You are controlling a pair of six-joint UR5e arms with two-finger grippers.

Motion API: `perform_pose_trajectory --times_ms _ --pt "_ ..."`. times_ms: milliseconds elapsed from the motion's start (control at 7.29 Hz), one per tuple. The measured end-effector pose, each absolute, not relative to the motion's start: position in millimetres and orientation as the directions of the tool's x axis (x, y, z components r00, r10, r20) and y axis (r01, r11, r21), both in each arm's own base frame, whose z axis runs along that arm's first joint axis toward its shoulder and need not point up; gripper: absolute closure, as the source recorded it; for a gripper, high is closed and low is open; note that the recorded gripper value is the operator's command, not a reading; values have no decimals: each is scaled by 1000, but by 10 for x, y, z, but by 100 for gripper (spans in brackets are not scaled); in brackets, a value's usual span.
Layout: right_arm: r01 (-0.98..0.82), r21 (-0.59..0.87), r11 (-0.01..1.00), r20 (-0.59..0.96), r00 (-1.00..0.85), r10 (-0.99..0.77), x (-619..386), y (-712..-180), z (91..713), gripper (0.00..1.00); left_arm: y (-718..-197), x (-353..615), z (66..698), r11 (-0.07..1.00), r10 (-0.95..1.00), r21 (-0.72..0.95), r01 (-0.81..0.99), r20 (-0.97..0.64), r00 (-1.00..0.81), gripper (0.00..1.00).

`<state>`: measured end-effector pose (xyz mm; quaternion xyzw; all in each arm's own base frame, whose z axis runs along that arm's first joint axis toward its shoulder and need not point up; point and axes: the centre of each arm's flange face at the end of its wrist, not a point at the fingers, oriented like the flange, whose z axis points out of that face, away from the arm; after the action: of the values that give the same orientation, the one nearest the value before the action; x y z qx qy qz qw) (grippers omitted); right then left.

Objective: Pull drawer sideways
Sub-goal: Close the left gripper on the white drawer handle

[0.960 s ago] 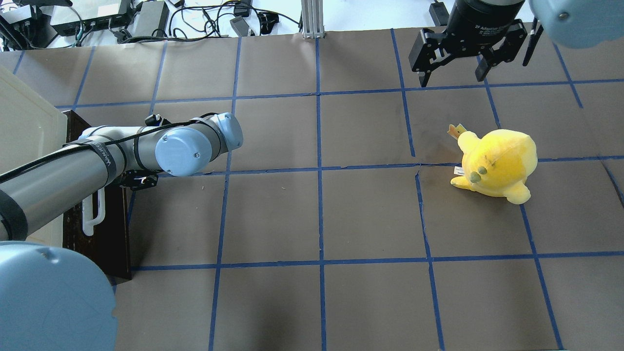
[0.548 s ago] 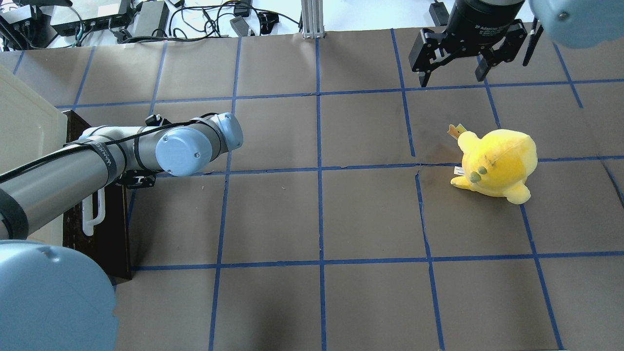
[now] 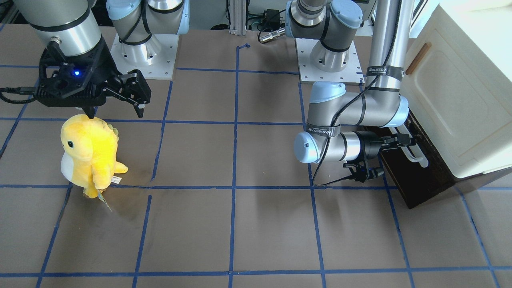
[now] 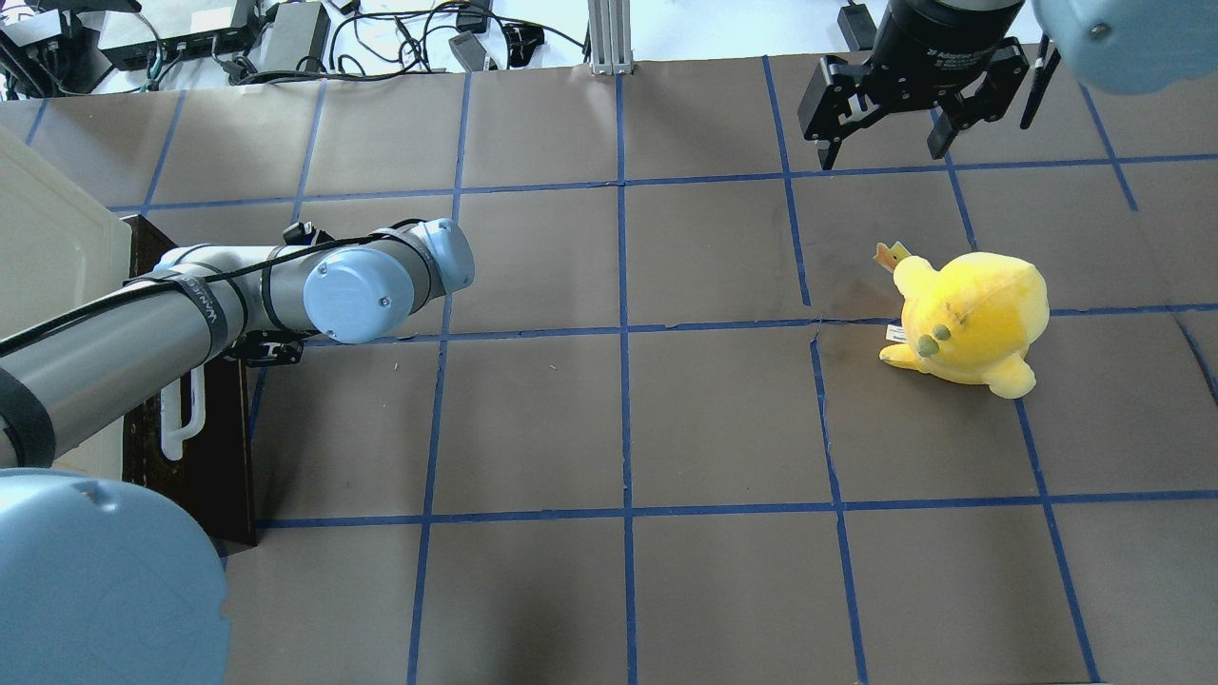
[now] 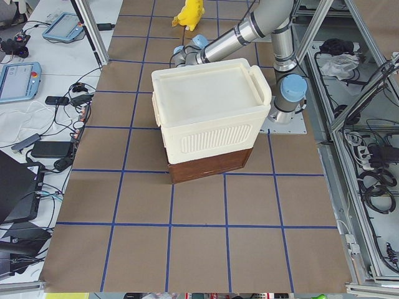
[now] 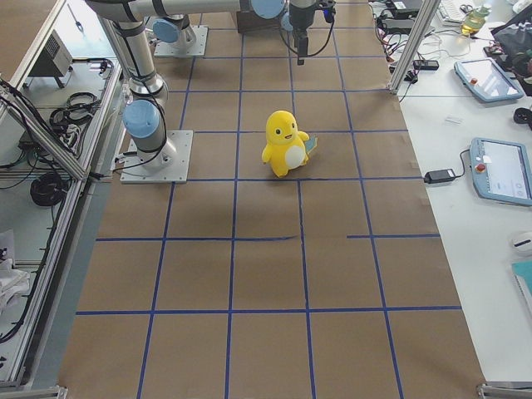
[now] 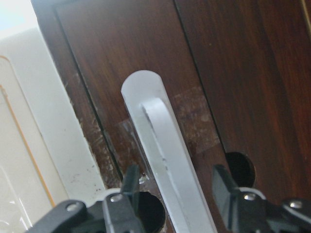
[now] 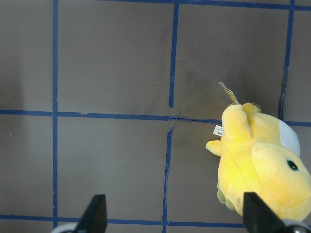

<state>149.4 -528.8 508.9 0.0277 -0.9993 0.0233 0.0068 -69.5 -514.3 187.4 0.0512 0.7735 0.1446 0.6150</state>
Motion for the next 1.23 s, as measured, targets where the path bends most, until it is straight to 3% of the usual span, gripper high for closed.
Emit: perform_pose_trajectory --times_ms 960,1234 --pt "-55 -46 997 15 -998 -55 1494 -5288 5089 0 -5139 -696 1871 954 250 281 -102 -938 -242 58" --pt "-55 -46 997 15 -998 -55 1494 -5288 5089 0 -5140 -696 1869 954 249 280 -103 -938 -242 73"
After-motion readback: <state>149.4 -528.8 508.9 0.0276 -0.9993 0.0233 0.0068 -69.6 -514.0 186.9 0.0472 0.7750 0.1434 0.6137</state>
